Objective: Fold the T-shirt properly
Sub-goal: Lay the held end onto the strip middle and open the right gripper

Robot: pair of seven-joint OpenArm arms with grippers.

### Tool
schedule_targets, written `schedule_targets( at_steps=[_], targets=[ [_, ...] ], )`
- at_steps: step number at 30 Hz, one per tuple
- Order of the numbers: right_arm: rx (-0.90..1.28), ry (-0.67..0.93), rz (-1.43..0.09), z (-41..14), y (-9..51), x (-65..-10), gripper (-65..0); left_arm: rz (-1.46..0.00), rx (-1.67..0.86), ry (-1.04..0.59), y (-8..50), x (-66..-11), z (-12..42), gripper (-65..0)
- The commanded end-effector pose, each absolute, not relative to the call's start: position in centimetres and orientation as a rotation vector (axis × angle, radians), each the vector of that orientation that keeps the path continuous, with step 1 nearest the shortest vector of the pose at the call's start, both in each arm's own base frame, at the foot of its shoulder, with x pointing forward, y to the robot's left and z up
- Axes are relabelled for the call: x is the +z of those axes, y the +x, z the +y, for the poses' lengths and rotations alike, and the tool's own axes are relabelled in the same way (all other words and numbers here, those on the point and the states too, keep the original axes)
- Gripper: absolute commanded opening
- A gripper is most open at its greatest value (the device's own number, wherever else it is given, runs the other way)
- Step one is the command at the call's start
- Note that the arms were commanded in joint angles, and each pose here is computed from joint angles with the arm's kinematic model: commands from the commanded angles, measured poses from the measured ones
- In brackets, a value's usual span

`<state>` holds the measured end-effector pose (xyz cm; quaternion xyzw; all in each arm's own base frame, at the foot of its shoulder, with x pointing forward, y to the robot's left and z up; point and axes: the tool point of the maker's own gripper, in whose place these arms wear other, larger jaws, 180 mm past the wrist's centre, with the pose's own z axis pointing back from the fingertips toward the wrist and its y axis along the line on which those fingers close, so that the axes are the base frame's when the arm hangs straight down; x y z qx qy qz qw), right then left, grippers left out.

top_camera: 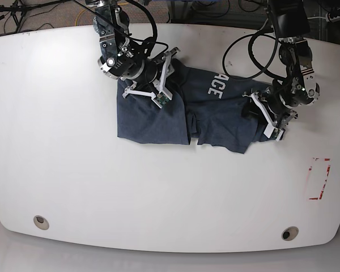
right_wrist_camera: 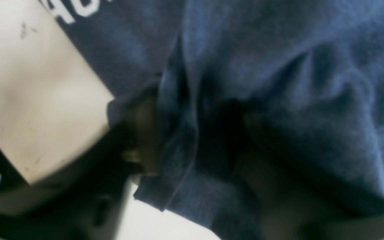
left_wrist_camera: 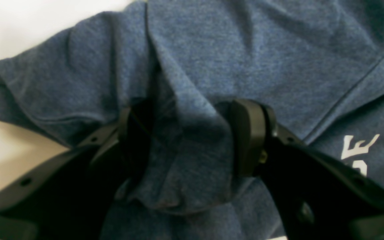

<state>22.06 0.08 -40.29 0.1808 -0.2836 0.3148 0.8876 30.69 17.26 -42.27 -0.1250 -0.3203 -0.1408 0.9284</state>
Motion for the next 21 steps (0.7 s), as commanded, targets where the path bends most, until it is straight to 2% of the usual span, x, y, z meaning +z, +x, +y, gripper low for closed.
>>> schedule_targets(
  at_steps=[1, 5, 7, 14, 21],
  targets=[
    [0.650, 0.389, -0.648, 0.5, 23.1, -39.0, -53.9, -0.498, -0.311, -0.206, 27.9, -44.8, 18.1, -31.4],
    [0.650, 0.383, -0.663, 0.4, 23.3, -38.6, -63.4, -0.498, -0.311, -0.206, 27.9, -44.8, 18.1, -31.4],
    [0.650, 0.384, -0.664, 0.5, 23.4, -38.5, -65.0, -0.498, -0.311, -0.206, 27.9, -44.8, 18.1, -31.4],
    [0.649, 0.396, -0.754, 1.4, 24.1, -35.4, -65.0, -0.496, -0.311, -0.206, 27.8, -44.8, 18.1, -31.4],
    [0.630, 0.409, -0.757, 2.7, 24.8, -34.3, -65.0, -0.496, -0.311, -0.206, 27.8, -44.8, 18.1, -31.4]
  ],
)
